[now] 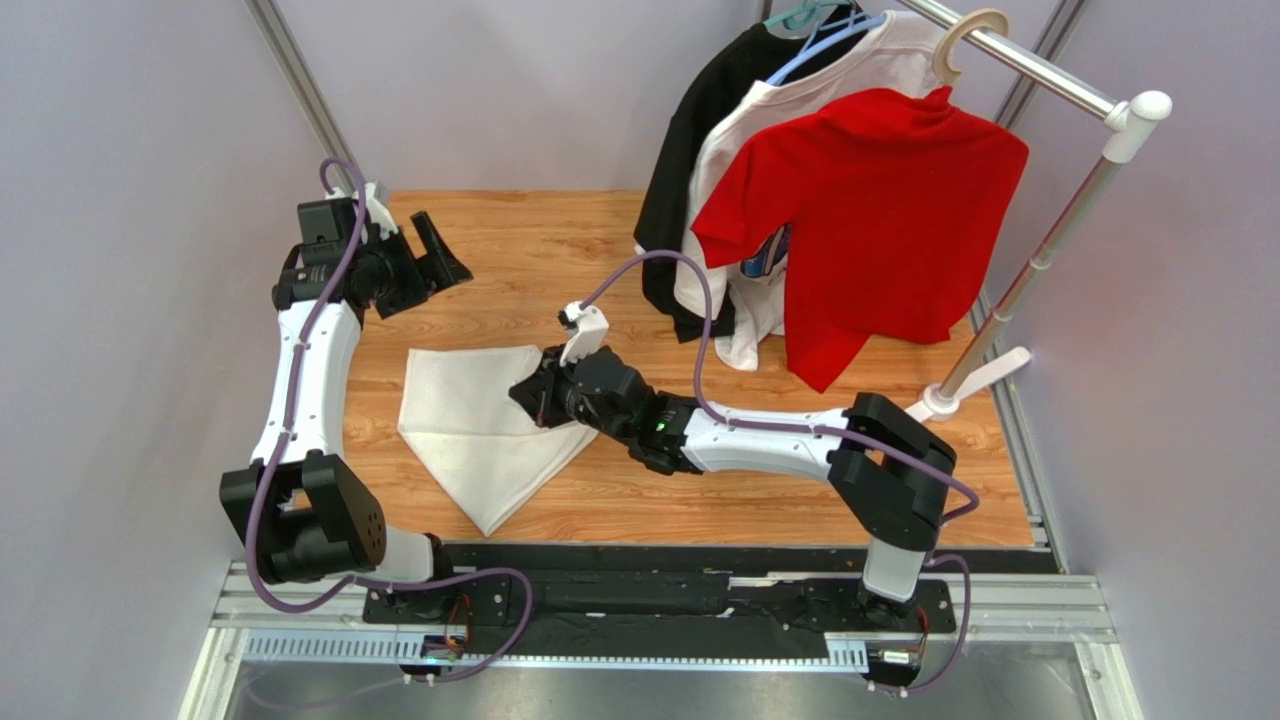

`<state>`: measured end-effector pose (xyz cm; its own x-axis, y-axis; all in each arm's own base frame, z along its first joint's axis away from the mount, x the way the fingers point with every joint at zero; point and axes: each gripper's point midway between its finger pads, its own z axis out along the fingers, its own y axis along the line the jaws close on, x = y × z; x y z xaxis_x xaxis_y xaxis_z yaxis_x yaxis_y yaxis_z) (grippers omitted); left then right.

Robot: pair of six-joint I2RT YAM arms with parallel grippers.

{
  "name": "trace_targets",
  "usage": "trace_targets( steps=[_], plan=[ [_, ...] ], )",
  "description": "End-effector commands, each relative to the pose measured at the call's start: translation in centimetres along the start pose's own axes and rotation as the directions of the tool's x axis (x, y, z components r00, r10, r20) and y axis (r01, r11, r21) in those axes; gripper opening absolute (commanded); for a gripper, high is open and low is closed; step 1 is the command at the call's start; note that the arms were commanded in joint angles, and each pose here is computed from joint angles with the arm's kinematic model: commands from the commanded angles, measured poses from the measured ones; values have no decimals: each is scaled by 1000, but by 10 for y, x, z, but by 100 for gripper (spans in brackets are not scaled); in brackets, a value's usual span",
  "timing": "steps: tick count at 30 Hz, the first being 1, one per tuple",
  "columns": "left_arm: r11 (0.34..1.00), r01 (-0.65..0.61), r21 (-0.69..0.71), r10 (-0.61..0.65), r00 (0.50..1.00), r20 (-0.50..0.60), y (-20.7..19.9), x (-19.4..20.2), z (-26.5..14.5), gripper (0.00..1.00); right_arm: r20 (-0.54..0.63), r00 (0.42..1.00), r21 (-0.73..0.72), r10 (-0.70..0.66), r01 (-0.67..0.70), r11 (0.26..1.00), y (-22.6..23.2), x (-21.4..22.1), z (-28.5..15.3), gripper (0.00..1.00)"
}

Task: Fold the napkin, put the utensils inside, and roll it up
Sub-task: Fold the napkin

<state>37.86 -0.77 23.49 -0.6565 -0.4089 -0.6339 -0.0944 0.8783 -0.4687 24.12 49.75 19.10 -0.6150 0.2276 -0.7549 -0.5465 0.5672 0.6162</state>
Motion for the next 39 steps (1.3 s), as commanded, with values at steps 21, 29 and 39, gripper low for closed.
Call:
trace_targets(
  steps=[21, 29, 39],
  plan=[
    [1000, -13, 29, 12, 1000, 24, -6, -5, -2, 94, 145, 989, -93, -27, 41, 995, 39, -63, -12, 0],
    [1000, -13, 27, 12, 1000, 23, -6, -4, -2, 94, 147, 989, -127, -25, 44, 991, 53, -67, -13, 0],
    [1000, -13, 29, 13, 1000, 23, -6, -5, -2, 94, 19, 999, -157, -26, 29, 987, 60, -7, -5, 0]
  ],
)
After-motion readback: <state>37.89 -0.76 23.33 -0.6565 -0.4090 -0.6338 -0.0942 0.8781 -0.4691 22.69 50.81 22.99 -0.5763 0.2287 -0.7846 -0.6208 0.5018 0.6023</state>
